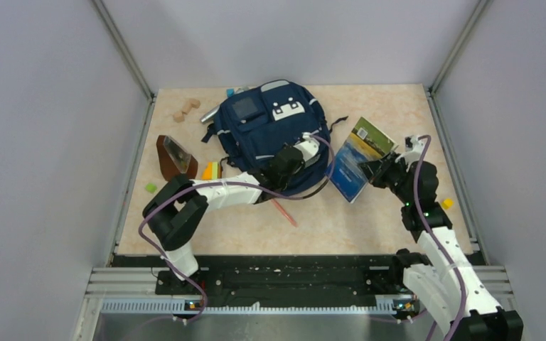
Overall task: Pack the student bag
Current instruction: Place the book in the student bag.
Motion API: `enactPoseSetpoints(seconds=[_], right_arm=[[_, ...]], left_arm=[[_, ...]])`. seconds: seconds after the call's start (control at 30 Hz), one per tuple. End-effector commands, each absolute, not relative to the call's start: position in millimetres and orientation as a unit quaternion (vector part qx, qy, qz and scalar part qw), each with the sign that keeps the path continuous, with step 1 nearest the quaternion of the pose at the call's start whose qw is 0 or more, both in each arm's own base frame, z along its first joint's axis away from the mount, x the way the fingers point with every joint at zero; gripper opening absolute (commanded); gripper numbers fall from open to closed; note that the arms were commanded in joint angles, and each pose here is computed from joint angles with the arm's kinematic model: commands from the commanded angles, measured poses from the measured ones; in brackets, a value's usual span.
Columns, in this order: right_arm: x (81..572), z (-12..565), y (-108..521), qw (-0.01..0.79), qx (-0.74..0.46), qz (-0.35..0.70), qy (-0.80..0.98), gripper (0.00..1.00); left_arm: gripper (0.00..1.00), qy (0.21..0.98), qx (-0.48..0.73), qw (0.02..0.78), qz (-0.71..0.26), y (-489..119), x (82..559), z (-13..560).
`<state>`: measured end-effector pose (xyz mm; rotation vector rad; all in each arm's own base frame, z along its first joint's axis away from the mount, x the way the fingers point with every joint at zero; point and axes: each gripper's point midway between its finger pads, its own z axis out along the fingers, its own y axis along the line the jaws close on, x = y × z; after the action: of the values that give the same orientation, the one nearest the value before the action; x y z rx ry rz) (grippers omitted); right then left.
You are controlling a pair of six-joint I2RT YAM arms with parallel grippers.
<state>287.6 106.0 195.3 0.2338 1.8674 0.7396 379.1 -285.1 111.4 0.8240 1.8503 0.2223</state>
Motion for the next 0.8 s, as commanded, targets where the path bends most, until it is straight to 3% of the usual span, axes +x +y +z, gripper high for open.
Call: enactPoseSetpoints(seconds=[0.0,0.33,0.77], right_arm=[[287.8,235.0,101.9,0.582,0.114,0.331,0.734,0.0],[280.3,230.5,123.7,0.534,0.186,0.46,0.685,0.0],[311.9,232.1,159.4,0.455,0.24,0.542,0.664,0.0]], left_arm=[[0.0,0.743,0.234,0.623,0.073,-274.4,399.7,219.9],[0.0,0.753,0.234,0.614,-0.028,-287.0,390.8,296.9],[0.0,0.759,0.221,0.602,-0.108,-285.6,392.5,311.3]])
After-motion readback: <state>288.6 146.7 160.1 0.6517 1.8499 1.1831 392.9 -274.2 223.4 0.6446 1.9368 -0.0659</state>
